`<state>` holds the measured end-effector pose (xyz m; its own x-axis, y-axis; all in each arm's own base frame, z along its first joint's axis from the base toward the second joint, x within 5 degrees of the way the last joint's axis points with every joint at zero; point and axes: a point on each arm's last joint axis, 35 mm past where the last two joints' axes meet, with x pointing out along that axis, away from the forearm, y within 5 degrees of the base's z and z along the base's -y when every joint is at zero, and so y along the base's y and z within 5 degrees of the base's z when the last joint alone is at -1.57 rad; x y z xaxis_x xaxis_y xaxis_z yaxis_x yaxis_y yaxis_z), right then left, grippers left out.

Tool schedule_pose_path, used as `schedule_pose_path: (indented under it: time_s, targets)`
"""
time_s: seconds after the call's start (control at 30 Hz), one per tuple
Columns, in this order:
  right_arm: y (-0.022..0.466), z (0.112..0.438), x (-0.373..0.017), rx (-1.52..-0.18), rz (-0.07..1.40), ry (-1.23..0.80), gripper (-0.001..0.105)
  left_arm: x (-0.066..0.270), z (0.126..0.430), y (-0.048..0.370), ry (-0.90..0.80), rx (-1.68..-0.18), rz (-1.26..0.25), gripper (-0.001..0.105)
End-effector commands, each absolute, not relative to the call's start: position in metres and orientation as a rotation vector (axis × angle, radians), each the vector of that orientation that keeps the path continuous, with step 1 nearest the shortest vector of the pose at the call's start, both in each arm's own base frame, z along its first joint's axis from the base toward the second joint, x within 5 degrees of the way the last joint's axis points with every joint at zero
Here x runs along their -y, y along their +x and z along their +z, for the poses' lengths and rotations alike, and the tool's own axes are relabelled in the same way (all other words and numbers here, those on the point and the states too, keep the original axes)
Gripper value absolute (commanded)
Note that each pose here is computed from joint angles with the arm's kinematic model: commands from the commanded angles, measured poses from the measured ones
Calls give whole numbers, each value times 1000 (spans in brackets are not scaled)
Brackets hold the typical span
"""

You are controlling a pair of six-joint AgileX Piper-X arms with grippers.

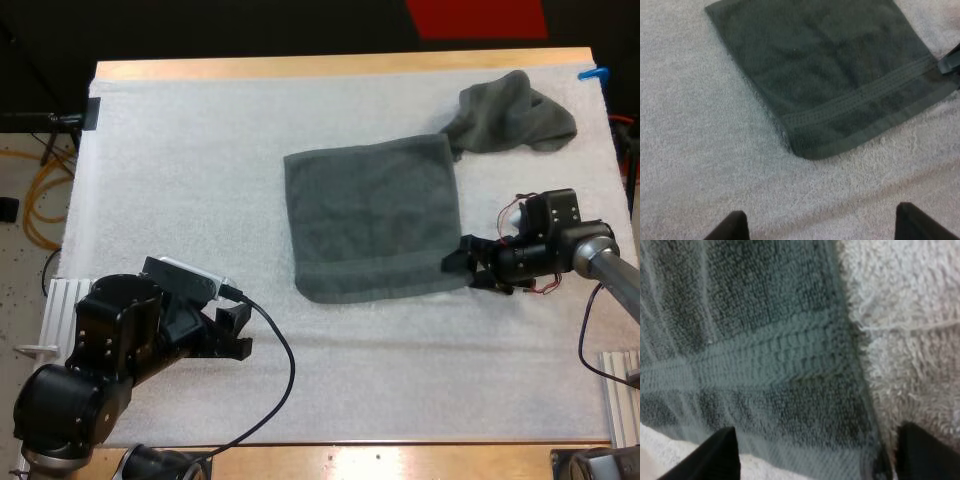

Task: Pick towel from pile fold and stack

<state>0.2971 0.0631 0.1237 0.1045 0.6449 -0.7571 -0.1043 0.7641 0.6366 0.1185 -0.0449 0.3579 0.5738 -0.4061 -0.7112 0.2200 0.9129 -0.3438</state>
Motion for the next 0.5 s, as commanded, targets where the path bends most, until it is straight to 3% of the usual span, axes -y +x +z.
schedule_pose_path:
  time_s: [0.0,0.13,0.3,0.47]
  targets:
    - [291,111,-67,-1431,568,482,62,44,359,117,-240,-884,-366,59]
    - [291,110,-65,-1431,501,428,43,44,359,117,-240,-884,-366,59]
    - [291,109,-64,-1424,500,391,1,44,359,118,-240,-885,-367,59]
    - [290,115,-63,-1406,506,349,0,50,354,126,-273,-941,-440,59]
